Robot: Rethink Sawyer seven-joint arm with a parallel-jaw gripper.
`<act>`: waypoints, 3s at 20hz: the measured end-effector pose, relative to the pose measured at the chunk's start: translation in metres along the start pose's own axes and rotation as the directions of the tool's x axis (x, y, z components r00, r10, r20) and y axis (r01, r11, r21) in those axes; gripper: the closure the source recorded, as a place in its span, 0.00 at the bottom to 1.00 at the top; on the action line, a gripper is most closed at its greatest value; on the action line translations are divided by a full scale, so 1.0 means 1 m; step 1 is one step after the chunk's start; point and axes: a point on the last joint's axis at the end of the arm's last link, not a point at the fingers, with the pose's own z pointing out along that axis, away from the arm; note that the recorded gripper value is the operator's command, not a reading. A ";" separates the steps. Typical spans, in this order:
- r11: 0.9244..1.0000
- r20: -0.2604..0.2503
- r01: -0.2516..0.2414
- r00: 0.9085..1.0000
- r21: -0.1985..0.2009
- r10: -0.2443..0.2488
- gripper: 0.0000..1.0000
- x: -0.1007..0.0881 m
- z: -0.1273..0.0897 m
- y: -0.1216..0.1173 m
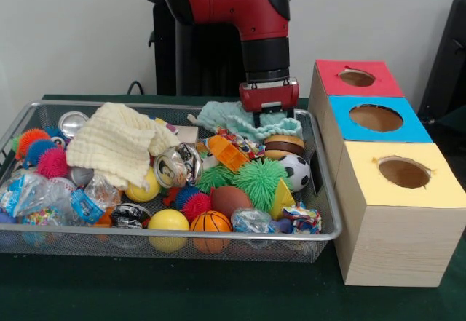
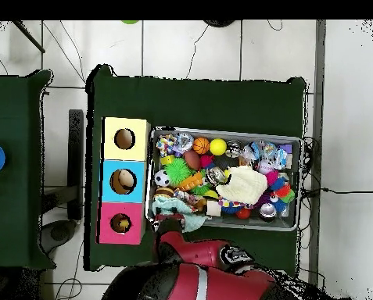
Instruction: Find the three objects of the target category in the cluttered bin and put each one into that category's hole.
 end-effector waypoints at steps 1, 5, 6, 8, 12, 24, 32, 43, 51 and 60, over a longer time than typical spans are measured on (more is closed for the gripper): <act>1.000 0.013 0.001 1.000 0.000 -0.001 0.00 -0.001 0.001 0.000; 1.000 0.033 0.008 0.999 0.005 -0.008 1.00 0.000 0.001 -0.001; 1.000 0.037 0.015 0.999 0.009 -0.016 1.00 0.001 0.000 -0.001; 1.000 0.037 0.020 0.999 0.011 -0.020 1.00 0.001 0.000 0.000; 0.999 0.036 0.029 0.999 0.014 -0.030 1.00 0.000 -0.001 0.000; 1.000 -0.109 0.014 0.994 0.017 -0.012 1.00 -0.042 -0.044 -0.051; 0.999 -0.179 -0.016 0.984 0.043 0.023 1.00 -0.085 -0.075 -0.129; 0.995 0.006 0.105 0.994 -0.002 -0.105 1.00 -0.147 -0.072 -0.175; 0.976 0.054 0.218 0.975 -0.014 -0.217 1.00 -0.200 -0.059 -0.202; 0.952 0.032 0.305 0.952 0.028 -0.305 1.00 -0.193 -0.060 -0.209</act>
